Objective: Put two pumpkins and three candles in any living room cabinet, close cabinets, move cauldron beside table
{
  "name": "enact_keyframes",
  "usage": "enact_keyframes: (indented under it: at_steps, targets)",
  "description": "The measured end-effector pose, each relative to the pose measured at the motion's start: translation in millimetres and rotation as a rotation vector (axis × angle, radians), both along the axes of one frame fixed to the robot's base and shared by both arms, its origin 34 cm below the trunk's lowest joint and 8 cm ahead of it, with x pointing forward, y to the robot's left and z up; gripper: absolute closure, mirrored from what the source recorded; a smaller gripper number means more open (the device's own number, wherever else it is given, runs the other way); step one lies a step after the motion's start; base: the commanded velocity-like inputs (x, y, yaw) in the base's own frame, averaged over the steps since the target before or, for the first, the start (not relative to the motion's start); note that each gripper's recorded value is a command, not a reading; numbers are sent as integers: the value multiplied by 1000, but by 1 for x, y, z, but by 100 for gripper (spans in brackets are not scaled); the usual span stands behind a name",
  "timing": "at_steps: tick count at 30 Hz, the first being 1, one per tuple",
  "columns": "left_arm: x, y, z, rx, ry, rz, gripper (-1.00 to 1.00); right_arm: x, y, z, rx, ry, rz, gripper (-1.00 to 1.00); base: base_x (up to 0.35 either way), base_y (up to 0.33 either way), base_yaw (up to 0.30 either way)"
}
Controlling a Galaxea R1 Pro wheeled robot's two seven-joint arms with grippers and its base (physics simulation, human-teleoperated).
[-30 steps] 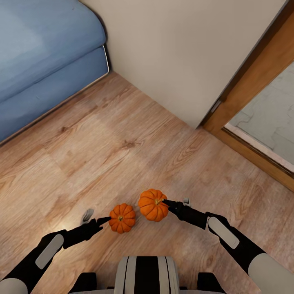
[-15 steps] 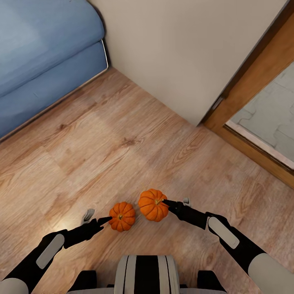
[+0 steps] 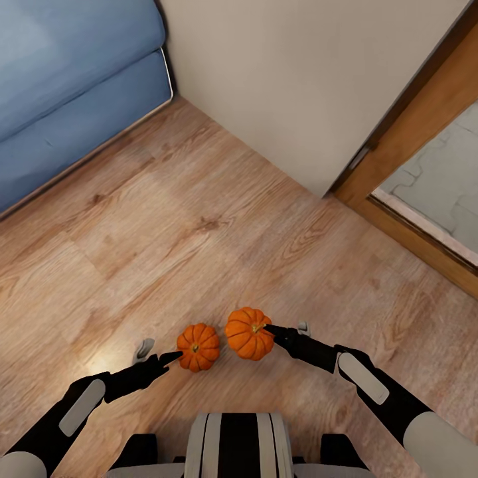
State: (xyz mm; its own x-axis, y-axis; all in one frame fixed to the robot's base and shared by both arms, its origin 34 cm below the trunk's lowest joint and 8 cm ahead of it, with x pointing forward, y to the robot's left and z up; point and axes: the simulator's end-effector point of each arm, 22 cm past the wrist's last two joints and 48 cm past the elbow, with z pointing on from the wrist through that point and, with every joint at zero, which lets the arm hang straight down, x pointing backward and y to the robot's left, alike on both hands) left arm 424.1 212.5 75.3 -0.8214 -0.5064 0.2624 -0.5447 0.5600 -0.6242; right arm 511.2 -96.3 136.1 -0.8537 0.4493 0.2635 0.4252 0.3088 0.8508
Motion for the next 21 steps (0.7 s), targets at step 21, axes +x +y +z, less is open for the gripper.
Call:
enact_keyframes:
  at_steps: [21]
  targets:
    - [-5, -5, -4, -32, 20, 25, -100, -9, 1, -11, 0, 24, 1, 100, 1, -1, 0]
